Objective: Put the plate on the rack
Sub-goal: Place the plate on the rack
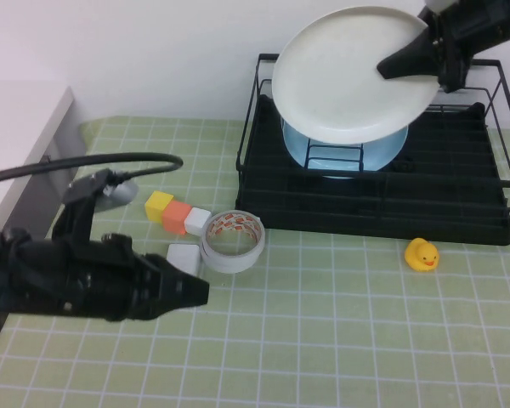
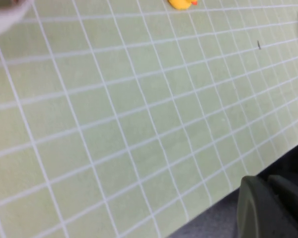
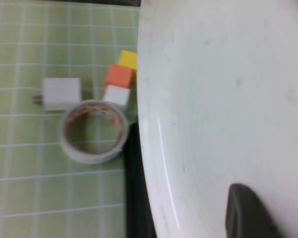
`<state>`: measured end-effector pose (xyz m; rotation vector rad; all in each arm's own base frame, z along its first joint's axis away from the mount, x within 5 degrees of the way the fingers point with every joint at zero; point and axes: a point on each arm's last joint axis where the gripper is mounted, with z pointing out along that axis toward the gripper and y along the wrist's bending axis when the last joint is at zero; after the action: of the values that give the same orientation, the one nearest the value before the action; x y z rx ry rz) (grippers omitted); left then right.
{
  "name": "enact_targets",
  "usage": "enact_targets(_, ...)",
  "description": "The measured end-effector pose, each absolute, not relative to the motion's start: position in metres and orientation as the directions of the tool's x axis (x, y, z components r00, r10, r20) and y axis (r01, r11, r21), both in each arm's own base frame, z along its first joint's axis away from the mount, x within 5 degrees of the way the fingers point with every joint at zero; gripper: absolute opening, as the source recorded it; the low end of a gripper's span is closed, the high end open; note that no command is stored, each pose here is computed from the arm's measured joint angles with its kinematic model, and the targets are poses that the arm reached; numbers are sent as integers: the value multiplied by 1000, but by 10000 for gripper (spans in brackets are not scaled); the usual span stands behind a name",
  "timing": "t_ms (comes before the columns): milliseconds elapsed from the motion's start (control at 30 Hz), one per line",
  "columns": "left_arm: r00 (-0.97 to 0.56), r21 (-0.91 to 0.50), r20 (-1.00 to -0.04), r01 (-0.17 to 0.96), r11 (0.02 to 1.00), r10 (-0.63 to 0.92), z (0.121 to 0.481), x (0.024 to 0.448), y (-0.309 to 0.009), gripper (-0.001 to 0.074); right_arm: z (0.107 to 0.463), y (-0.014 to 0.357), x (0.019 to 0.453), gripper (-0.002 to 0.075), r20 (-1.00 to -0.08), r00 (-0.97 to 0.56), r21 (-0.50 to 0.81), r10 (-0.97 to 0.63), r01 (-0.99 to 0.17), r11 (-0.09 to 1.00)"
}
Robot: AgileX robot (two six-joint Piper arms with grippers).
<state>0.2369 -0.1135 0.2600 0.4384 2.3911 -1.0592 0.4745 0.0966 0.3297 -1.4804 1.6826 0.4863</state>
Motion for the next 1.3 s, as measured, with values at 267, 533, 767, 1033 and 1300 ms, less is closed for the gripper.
enact_targets(267, -866, -663, -497, 419, 620, 53, 238, 223, -114, 0, 298, 98, 512, 153, -777, 63, -281, -626, -925, 255)
enact_targets(533, -867, -662, -494, 424, 618, 66, 229, 218, -113, 0, 264, 96, 534, 153, -766, 60, -322, -640, -897, 301)
enact_targets(767, -861, -653, -503, 433, 621, 72, 228, 218, -112, 0, 244, 96, 541, 153, -752, 66, -333, -656, -897, 291)
enact_targets(1033, -859, -648, -508, 434, 626, 69, 228, 218, -112, 0, 225, 96, 546, 153, -755, 33, -308, -655, -900, 309)
enact_targets(1300, -854, -642, -514, 443, 626, 77, 228, 218, -112, 0, 224, 95, 552, 293, -789, -47, -265, -612, -873, 409)
